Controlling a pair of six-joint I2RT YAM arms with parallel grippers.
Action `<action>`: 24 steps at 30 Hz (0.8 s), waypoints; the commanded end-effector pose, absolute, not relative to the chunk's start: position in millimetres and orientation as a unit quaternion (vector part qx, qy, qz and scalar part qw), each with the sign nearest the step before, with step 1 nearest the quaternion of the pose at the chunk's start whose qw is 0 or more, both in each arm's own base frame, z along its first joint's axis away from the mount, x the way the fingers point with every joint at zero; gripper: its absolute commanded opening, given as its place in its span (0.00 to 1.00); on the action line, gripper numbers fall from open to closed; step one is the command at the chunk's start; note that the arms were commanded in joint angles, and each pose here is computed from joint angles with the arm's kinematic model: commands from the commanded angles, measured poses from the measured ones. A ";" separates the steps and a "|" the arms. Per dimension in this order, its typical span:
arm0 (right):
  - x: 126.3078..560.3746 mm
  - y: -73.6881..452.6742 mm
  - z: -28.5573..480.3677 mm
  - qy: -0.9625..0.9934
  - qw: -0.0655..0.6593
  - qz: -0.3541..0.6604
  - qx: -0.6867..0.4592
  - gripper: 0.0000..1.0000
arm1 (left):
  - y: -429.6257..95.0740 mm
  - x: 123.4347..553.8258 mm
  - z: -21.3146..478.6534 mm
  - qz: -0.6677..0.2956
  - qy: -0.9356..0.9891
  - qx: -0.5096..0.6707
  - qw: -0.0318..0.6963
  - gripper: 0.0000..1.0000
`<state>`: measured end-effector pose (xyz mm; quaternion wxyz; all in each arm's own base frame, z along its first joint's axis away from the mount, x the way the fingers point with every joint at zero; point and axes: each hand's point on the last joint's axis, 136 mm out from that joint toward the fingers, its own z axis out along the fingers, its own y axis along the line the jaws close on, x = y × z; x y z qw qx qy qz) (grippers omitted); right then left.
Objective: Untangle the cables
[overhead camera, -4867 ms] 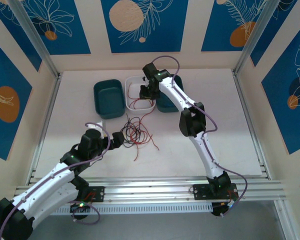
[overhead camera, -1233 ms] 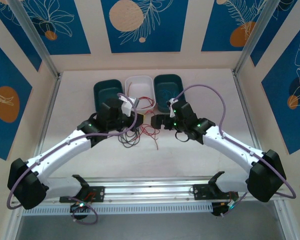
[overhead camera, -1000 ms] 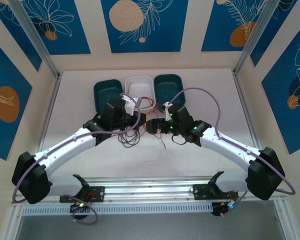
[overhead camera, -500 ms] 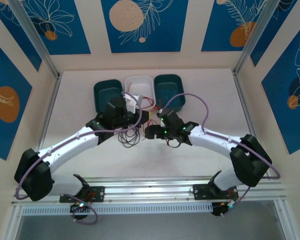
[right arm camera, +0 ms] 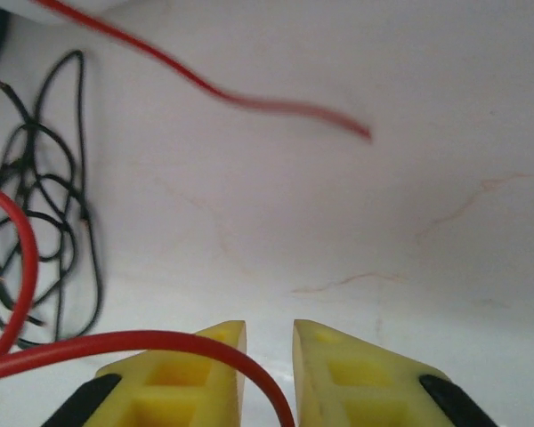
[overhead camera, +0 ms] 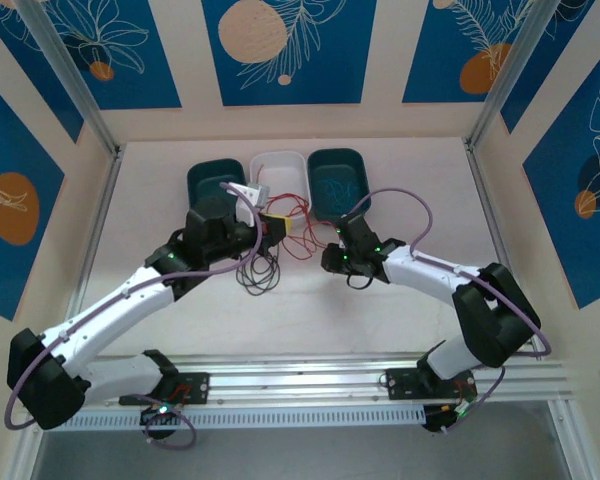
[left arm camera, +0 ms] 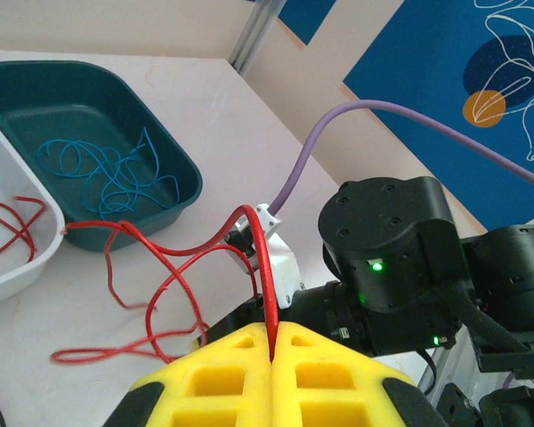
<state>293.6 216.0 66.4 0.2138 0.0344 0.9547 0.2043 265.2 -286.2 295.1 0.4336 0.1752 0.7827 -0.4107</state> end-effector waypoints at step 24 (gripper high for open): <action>266.4 124.4 40.6 0.969 0.164 0.104 0.151 0.10 | -199.9 267.3 414.4 -0.251 0.741 0.149 0.605 0.00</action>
